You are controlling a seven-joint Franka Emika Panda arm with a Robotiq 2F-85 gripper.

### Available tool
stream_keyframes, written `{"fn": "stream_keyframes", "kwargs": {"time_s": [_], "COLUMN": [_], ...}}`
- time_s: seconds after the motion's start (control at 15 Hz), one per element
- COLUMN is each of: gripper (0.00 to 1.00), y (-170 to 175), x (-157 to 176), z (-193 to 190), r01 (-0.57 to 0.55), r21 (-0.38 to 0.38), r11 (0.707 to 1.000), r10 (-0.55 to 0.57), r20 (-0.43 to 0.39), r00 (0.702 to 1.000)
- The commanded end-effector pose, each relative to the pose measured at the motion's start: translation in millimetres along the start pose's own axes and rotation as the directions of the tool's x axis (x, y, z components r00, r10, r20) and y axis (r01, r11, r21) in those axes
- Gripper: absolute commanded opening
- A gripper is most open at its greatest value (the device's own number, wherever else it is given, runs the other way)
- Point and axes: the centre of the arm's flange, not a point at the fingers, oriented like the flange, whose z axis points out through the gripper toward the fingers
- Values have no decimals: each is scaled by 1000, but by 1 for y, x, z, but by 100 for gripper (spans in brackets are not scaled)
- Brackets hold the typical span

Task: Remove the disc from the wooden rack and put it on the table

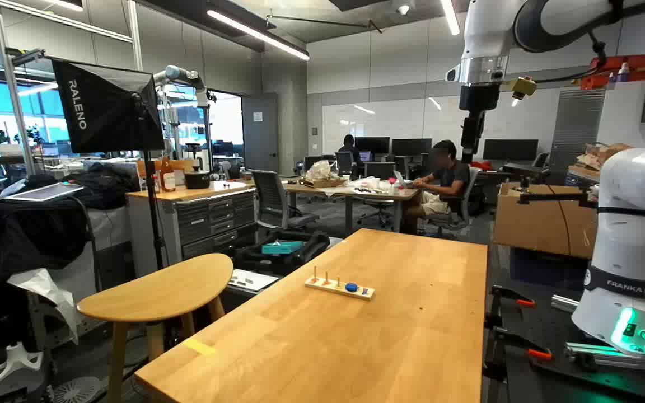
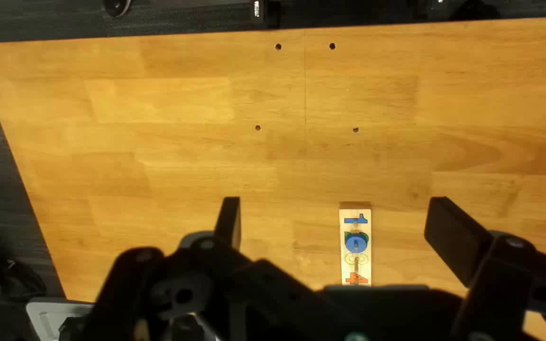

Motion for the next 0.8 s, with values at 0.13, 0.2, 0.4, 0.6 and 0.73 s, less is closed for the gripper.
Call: {"fn": "stream_keyframes", "kwargs": {"time_s": [0.13, 0.2, 0.4, 0.6, 0.73], "gripper": [100, 100, 100, 100, 100], "y": [0, 0, -8, -10, -11], "x": [0, 0, 28, 84, 113], "z": [-4, -4, 13, 51, 85], "r01": [-1, -1, 8, -42, -72], "r21": [1, 1, 75, 186, 239], "r11": [1000, 1000, 997, 982, 968], "r10": [1, 1, -11, 29, 51], "r20": [-9, -9, 37, 74, 92], "r00": [1000, 1000, 999, 997, 994]}}
